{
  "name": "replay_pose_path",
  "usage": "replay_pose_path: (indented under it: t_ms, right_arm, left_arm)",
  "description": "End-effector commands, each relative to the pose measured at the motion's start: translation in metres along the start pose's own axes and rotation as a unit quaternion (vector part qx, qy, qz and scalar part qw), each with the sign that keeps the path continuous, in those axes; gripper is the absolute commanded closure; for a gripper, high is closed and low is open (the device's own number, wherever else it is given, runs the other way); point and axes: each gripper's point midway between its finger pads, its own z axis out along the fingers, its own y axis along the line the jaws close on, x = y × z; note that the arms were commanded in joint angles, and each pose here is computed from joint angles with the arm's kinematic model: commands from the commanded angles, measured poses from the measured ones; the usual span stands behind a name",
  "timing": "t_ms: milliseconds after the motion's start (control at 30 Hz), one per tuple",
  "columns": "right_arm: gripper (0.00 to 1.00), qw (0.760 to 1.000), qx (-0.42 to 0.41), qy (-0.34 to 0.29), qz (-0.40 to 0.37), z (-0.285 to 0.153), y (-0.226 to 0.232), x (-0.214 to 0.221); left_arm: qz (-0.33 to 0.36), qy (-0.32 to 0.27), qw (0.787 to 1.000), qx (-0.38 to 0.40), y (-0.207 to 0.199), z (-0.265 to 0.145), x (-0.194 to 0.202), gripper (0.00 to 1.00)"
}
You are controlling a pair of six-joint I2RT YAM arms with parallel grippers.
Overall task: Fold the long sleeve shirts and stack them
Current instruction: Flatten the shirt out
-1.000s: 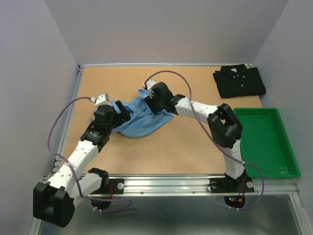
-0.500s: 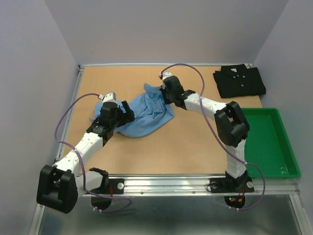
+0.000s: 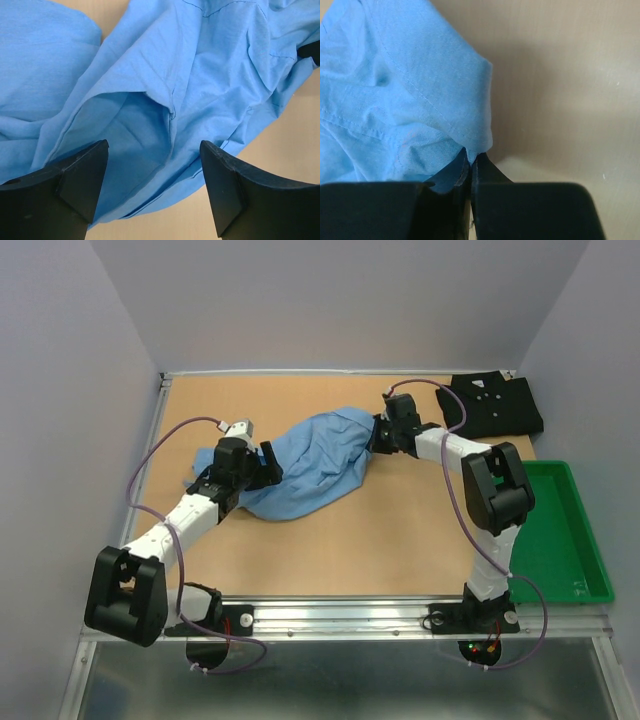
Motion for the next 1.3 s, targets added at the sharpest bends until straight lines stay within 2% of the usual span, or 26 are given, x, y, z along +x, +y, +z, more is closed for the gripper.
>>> replay_pose_path:
  t_ms: [0,200,400,433,500,533,567,633,833,933,1067,1100,1200,1267]
  right_arm:
    - [0.99,0.999,-0.042,-0.023,0.001,-0.018,0.023,-0.013]
    - [0.99,0.999,-0.041,-0.017,0.000,-0.018,0.020,-0.006]
    - [0.99,0.999,-0.030,-0.031,-0.005,-0.028,0.017,-0.010]
    - [0.99,0.999,-0.031,-0.036,-0.008,-0.034,0.018,-0.012]
    - [0.99,0.999,-0.026,-0.045,-0.011,-0.041,0.017,-0.015]
    - [0.99,0.998,-0.021,-0.054,-0.014,-0.049,0.016,-0.017]
    - [0.99,0.998,-0.020,-0.061,-0.016,-0.055,0.016,-0.019]
    - [0.99,0.997,-0.011,-0.075,-0.020,-0.066,0.014,-0.023]
    - [1.00,0.991,-0.002,-0.130,-0.023,-0.127,0.020,-0.043]
    - [0.99,0.989,0.024,-0.146,-0.017,-0.148,0.012,-0.046]
    - [0.99,0.991,0.049,-0.128,0.001,-0.160,0.000,-0.029]
    - [0.99,0.992,0.036,-0.120,0.012,-0.162,0.004,-0.024]
    - [0.99,0.993,0.002,-0.118,0.017,-0.178,0.018,-0.020]
    - [0.99,0.992,-0.019,-0.121,0.011,-0.187,0.027,-0.022]
  left_arm:
    - [0.024,-0.027,0.999,0.037,-0.019,0.002,-0.026,0.19]
    - [0.025,-0.015,0.998,0.047,-0.029,0.017,-0.022,0.28]
    - [0.028,-0.019,0.999,0.013,-0.019,0.038,-0.024,0.46]
    - [0.029,-0.025,0.999,0.005,-0.017,0.040,-0.028,0.54]
    - [0.036,-0.042,0.998,-0.017,-0.011,0.042,-0.040,0.61]
    - [0.045,-0.062,0.997,-0.025,-0.011,0.040,-0.055,0.71]
    - [0.051,-0.077,0.995,-0.029,-0.012,0.039,-0.066,0.89]
    - [0.062,-0.109,0.991,-0.036,-0.014,0.035,-0.096,1.00]
    - [0.121,-0.184,0.973,-0.074,-0.005,0.025,-0.181,1.00]
    - [0.139,-0.203,0.964,-0.103,0.006,0.027,-0.211,1.00]
    - [0.164,-0.203,0.960,-0.104,0.003,0.045,-0.234,1.00]
    - [0.165,-0.219,0.957,-0.094,-0.007,0.040,-0.252,1.00]
    - [0.174,-0.232,0.954,-0.074,-0.021,0.034,-0.269,1.00]
    - [0.178,-0.257,0.947,-0.075,-0.027,0.017,-0.286,1.00]
